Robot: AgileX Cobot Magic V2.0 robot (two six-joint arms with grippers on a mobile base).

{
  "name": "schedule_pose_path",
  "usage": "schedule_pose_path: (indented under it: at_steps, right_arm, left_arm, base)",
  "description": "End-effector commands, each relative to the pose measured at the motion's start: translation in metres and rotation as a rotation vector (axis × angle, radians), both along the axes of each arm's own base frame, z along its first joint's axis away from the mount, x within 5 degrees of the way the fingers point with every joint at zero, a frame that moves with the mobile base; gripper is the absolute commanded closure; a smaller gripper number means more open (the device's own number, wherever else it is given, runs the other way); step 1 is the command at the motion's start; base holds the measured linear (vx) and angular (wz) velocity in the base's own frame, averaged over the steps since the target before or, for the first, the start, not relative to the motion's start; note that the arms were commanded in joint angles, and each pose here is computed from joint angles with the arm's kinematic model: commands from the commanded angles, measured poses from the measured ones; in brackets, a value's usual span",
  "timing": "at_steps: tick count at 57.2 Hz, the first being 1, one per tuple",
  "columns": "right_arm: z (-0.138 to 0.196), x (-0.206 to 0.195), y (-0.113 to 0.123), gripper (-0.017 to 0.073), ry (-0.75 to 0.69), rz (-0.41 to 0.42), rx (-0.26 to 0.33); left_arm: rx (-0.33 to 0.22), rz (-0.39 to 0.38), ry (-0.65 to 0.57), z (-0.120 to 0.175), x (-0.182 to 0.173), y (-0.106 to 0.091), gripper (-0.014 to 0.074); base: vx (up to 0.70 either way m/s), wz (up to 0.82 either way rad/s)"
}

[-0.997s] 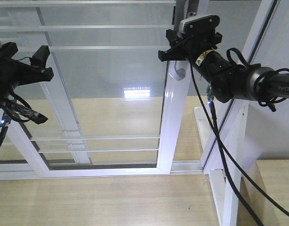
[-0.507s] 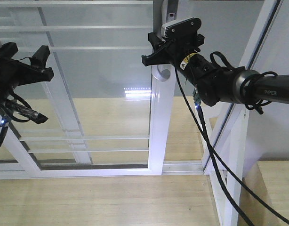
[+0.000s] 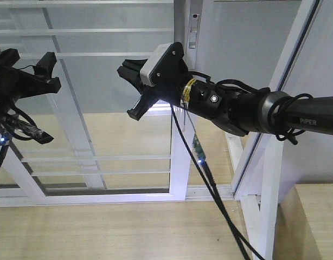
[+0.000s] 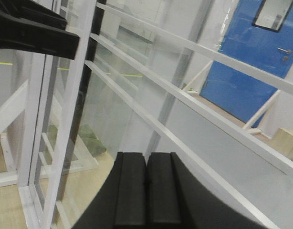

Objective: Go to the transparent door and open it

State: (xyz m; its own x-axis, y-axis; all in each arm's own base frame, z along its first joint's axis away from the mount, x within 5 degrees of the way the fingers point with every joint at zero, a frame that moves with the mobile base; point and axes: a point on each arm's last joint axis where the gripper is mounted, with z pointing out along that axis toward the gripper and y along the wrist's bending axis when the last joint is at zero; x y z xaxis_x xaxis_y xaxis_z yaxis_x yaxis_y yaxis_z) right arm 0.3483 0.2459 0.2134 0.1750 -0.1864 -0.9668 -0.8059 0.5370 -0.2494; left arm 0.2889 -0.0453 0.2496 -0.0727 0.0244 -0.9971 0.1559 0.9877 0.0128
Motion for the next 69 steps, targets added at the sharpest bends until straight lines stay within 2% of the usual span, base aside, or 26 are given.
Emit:
schedule_pose_path:
  at_steps: [1, 6, 10, 15, 27, 36, 50, 69]
  right_arm:
    - [0.044, 0.004, -0.013, 0.0564, -0.068, -0.064, 0.126]
    - [0.053, 0.014, -0.033, 0.0564, -0.009, -0.193, 0.119]
    - [0.061, 0.021, -0.057, 0.0564, 0.028, -0.298, 0.087]
    - [0.071, 0.022, -0.088, 0.0564, 0.045, -0.391, 0.064]
    - [0.066, -0.005, -0.154, 0.0564, 0.074, -0.534, 0.051]
    - [0.056, -0.031, -0.184, 0.0564, 0.091, -0.595, 0.024]
    - [0.045, -0.046, -0.203, 0.0564, 0.124, -0.655, 0.004]
    - [0.046, -0.046, -0.203, 0.0564, 0.081, -0.647, -0.041]
  left_arm:
    - [-0.031, -0.005, -0.146, 0.026, 0.001, -0.002, 0.0006]
    - [-0.072, -0.005, -0.139, 0.026, 0.001, -0.002, 0.0006]
    - [-0.071, -0.051, -0.138, 0.026, 0.0, -0.006, 0.0006]
    - [-0.065, -0.125, -0.144, 0.027, -0.002, -0.012, 0.0006]
    - [-0.157, -0.326, -0.151, 0.022, -0.003, -0.03, 0.0008]
    - [-0.185, -0.422, -0.139, 0.013, 0.002, -0.054, 0.0008]
    - [-0.18, -0.54, -0.118, 0.011, 0.032, -0.107, 0.0008]
    - [-0.102, -0.53, -0.045, 0.022, 0.083, -0.155, 0.0008]
  base:
    - [0.0, 0.0]
    - [0.0, 0.0]
    - [0.0, 0.0]
    - [0.0, 0.0]
    - [0.0, 0.0]
    - [0.0, 0.0]
    - [0.0, 0.0]
    - [0.0, 0.0]
